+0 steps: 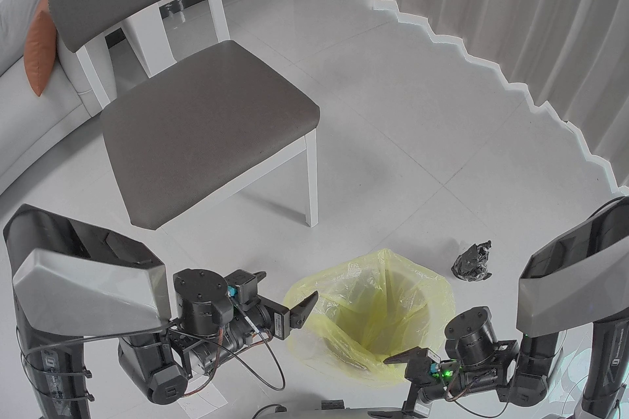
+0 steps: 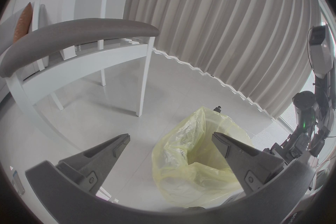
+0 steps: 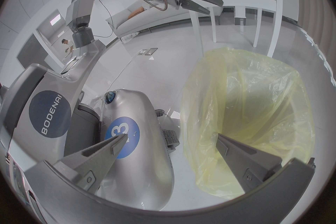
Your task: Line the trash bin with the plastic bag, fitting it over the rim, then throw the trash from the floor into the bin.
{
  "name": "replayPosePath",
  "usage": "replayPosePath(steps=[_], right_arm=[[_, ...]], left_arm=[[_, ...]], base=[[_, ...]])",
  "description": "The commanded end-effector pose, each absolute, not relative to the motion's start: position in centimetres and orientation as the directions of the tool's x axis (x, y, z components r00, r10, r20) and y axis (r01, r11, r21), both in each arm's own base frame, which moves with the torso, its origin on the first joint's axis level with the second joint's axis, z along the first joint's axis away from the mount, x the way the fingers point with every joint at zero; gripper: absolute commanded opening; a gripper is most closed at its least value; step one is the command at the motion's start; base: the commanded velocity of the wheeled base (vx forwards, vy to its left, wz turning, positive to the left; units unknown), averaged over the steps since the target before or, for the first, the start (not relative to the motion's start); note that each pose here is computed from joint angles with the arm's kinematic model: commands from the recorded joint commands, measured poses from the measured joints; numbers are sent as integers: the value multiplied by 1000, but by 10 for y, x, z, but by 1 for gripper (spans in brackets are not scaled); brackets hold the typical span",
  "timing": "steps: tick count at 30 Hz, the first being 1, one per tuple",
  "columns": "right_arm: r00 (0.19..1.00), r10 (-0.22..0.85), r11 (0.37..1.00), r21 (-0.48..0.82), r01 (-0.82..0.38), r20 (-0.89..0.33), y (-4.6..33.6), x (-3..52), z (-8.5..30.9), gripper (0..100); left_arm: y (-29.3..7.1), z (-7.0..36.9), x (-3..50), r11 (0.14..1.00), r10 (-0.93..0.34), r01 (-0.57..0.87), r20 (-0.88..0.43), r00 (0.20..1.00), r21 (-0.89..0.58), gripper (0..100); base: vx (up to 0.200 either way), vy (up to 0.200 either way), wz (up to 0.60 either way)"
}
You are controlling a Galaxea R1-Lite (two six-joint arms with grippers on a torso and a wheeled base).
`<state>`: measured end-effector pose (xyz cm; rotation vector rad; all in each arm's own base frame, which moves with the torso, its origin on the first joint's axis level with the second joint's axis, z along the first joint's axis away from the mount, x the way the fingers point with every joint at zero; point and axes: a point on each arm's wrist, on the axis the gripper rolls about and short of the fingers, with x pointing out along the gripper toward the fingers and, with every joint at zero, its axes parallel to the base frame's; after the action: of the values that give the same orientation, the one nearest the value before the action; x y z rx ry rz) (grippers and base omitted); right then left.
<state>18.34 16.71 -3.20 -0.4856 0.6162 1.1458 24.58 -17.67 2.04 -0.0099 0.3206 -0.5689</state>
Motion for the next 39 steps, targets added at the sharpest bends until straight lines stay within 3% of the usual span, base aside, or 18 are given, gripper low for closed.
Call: replayPosePath(steps=[1, 5, 12, 16, 23, 30, 39], right_arm=[[353, 697, 402, -68, -913, -624, 150, 181, -8, 100], [392, 666, 463, -61, -884, -635, 124, 171, -1, 100], [519, 652, 581, -75, -811, -553, 101, 180, 18, 100], [602, 587, 679, -75, -730, -542, 80, 196, 18, 100], [693, 504, 782, -67, -619, -516, 55, 221, 18, 100], [672, 487, 799, -27, -601, -558, 54, 237, -5, 100], [607, 502, 768, -5, -640, -616, 70, 260, -45, 100]], left_arm=[[-186, 6, 251, 838, -532, 539, -344, 774, -82, 100], [-193, -16, 264, 841, -516, 539, -380, 768, -54, 100], [-197, -39, 267, 817, -505, 575, -427, 750, 45, 100], [-196, -43, 267, 802, -490, 587, -439, 753, 112, 100], [-195, -52, 263, 757, -485, 622, -467, 740, 200, 100], [-200, -49, 249, 716, -530, 664, -453, 717, 213, 100], [-196, -44, 245, 715, -535, 666, -447, 717, 214, 100]], base=[[0, 0, 0], [0, 0, 0], [0, 0, 0], [0, 0, 0], [0, 0, 0], [0, 0, 0], [0, 0, 0]])
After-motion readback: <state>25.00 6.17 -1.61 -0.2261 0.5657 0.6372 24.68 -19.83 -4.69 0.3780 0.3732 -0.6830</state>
